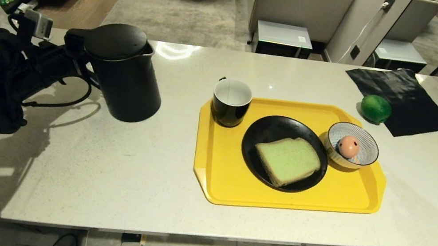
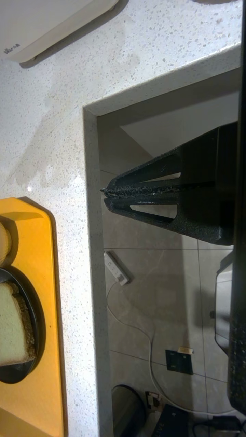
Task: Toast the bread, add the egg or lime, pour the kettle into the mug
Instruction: Pick up the kettle, then pour water into a cup
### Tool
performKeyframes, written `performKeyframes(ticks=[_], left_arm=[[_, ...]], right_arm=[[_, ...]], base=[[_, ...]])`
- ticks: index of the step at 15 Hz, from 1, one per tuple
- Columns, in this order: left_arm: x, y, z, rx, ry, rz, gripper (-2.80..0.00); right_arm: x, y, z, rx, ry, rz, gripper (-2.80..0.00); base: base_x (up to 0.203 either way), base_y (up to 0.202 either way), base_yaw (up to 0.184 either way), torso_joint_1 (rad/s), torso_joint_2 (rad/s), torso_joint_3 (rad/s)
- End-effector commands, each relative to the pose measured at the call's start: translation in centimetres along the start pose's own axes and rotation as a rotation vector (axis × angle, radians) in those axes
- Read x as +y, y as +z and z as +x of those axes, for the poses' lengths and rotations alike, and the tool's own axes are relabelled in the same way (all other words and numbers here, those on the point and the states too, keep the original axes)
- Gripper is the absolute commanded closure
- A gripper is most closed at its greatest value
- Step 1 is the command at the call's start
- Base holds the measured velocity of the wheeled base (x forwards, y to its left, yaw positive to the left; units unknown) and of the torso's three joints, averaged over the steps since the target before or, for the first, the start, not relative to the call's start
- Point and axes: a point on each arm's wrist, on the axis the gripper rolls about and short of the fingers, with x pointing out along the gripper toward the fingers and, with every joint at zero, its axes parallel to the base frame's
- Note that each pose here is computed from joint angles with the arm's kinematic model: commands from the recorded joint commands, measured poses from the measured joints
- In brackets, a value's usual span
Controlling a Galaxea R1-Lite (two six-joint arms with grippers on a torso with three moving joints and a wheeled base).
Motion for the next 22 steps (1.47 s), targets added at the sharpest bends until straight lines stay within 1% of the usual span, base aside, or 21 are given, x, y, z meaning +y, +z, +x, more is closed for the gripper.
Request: performKeyframes(ticks=[1, 3, 5, 7, 11, 14, 16, 17, 20, 22], left_arm=[[-0.5, 0.0, 0.3, -0.012, 0.003, -0.004, 0.00], [-1.0, 0.7, 0.5, -0.032, 0.018, -0.031, 0.00], [-1.8, 1.9, 1.1, -0.071, 0.038, -0.054, 0.00], [-1.8, 2.8, 1.5, -0.104, 0.043, -0.047, 0.00], [-2.2, 5.6, 2.6, -0.172, 0.050, -0.027, 0.00], [-3.0, 7.8, 3.6, -0.202, 0.046, -0.032, 0.00], [-3.7, 9.7, 4.4, -0.219, 0.038, -0.037, 0.00], [-4.2, 10.8, 4.5, -0.227, 0.031, -0.038, 0.00], [-5.5, 13.0, 4.2, -0.240, 0.022, -0.047, 0.00], [-5.8, 14.2, 3.8, -0.247, 0.019, -0.046, 0.00]], right_arm=[[0.0, -0.7, 0.2, 0.027, -0.001, 0.000, 0.00], [0.0, -0.7, 0.2, 0.027, -0.001, 0.000, 0.00], [0.0, -0.7, 0.2, 0.027, -0.001, 0.000, 0.00], [0.0, -0.7, 0.2, 0.027, -0.001, 0.000, 0.00], [0.0, -0.7, 0.2, 0.027, -0.001, 0.000, 0.00], [0.0, -0.7, 0.2, 0.027, -0.001, 0.000, 0.00], [0.0, -0.7, 0.2, 0.027, -0.001, 0.000, 0.00], [0.0, -0.7, 0.2, 0.027, -0.001, 0.000, 0.00], [0.0, -0.7, 0.2, 0.027, -0.001, 0.000, 0.00], [0.0, -0.7, 0.2, 0.027, -0.001, 0.000, 0.00]], base=[[0.000, 0.000, 0.000, 0.000, 0.00, 0.000], [0.000, 0.000, 0.000, 0.000, 0.00, 0.000], [0.000, 0.000, 0.000, 0.000, 0.00, 0.000], [0.000, 0.000, 0.000, 0.000, 0.00, 0.000], [0.000, 0.000, 0.000, 0.000, 0.00, 0.000], [0.000, 0.000, 0.000, 0.000, 0.00, 0.000], [0.000, 0.000, 0.000, 0.000, 0.00, 0.000], [0.000, 0.000, 0.000, 0.000, 0.00, 0.000], [0.000, 0.000, 0.000, 0.000, 0.00, 0.000], [0.000, 0.000, 0.000, 0.000, 0.00, 0.000]])
